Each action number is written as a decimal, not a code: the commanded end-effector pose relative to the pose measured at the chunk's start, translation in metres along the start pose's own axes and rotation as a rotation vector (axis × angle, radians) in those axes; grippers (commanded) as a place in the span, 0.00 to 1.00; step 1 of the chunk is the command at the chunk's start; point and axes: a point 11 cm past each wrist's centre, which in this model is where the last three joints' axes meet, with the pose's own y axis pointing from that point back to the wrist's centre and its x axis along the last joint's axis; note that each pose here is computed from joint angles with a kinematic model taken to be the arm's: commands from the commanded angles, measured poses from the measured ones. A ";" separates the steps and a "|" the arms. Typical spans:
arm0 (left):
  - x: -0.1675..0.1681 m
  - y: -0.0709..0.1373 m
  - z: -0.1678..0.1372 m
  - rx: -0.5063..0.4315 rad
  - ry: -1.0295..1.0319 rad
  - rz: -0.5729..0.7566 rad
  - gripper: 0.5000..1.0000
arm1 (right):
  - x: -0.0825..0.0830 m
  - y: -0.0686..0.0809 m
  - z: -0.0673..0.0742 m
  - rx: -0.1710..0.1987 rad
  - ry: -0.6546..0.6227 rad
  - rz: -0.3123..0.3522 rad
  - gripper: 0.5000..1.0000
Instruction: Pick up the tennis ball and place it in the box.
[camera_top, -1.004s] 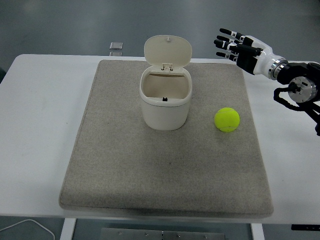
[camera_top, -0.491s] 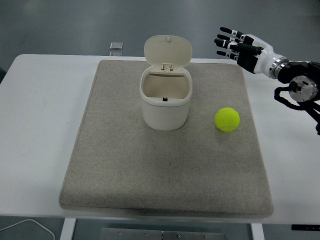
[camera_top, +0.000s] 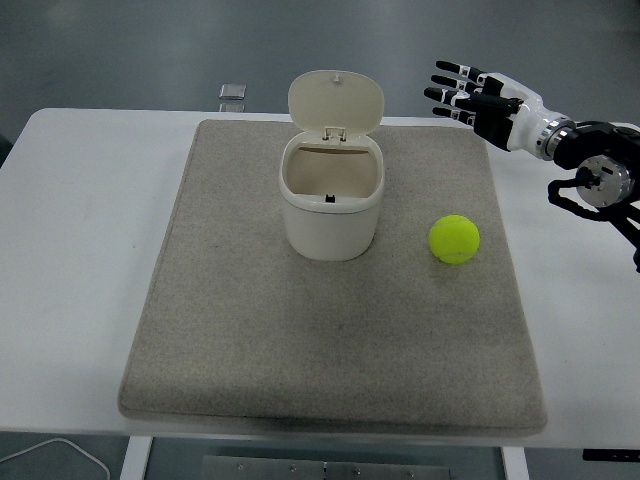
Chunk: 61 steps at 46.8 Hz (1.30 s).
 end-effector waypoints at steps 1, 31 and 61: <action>0.000 0.000 0.000 0.002 0.000 -0.001 0.98 | 0.004 0.002 -0.001 0.001 0.005 0.008 0.86; 0.000 0.000 0.000 0.000 0.000 -0.001 0.98 | 0.000 0.019 -0.018 -0.009 0.376 -0.062 0.86; 0.000 0.000 0.000 0.000 0.000 0.000 0.98 | 0.009 0.057 -0.013 0.004 0.791 -0.250 0.86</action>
